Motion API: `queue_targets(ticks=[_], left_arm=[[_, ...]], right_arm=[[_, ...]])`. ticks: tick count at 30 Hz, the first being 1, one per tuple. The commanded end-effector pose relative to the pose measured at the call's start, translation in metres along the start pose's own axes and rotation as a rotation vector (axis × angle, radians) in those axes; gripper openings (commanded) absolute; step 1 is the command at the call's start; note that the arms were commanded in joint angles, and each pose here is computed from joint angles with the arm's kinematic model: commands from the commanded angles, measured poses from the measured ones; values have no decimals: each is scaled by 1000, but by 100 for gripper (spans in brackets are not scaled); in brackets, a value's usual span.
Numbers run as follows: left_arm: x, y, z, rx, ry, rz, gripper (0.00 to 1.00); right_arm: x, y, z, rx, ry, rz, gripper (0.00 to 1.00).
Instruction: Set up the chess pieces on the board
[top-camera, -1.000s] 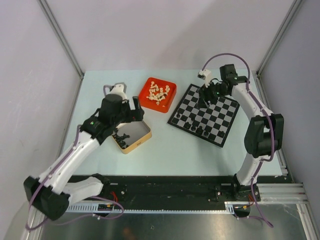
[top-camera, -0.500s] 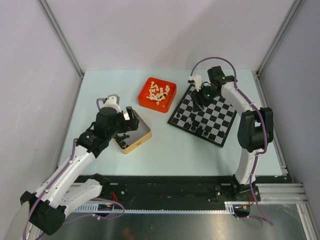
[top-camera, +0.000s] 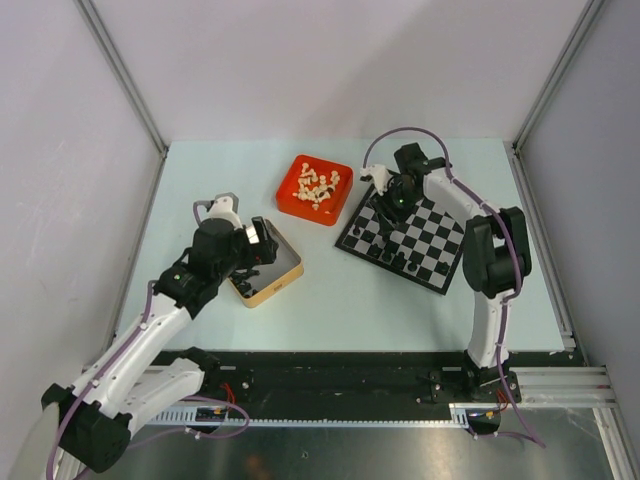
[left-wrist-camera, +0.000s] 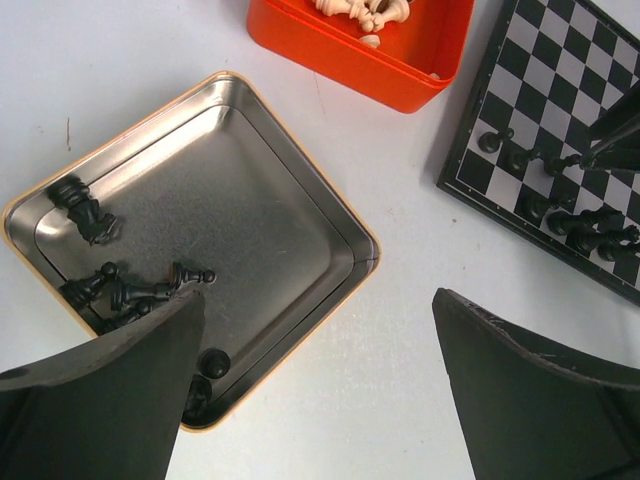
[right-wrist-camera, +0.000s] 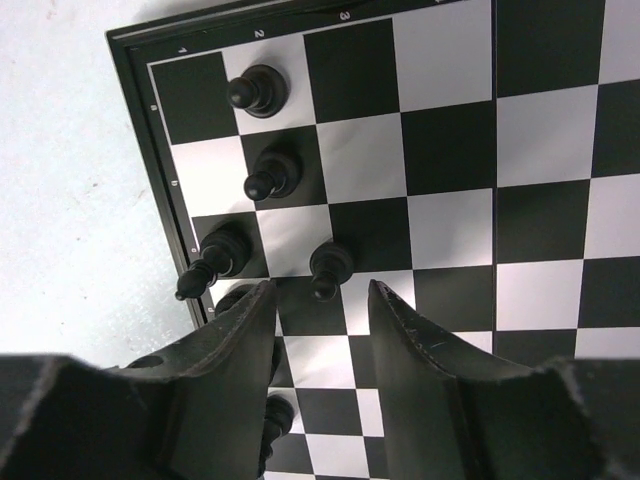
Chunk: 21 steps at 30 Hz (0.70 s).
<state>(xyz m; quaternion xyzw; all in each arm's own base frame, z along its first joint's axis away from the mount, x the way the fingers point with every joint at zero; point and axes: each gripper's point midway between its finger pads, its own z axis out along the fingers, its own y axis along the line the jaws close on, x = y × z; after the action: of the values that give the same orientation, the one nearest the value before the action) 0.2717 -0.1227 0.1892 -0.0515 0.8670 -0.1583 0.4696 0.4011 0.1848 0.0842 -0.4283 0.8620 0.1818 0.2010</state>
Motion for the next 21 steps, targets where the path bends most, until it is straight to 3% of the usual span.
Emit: queue_targets(ticks=[1,10,21], left_arm=[[-7,1,-2,0,-42,-41,100],[-5,5,-4,-3,-47,-46,100],[-5,7,-5,-3,-55,-56,100]], right_arm=[[-7,-9,0,48,12,-5,45],[-8,-8,11,44,36,-7,35],[-9,5,12,23,52,-29,13]])
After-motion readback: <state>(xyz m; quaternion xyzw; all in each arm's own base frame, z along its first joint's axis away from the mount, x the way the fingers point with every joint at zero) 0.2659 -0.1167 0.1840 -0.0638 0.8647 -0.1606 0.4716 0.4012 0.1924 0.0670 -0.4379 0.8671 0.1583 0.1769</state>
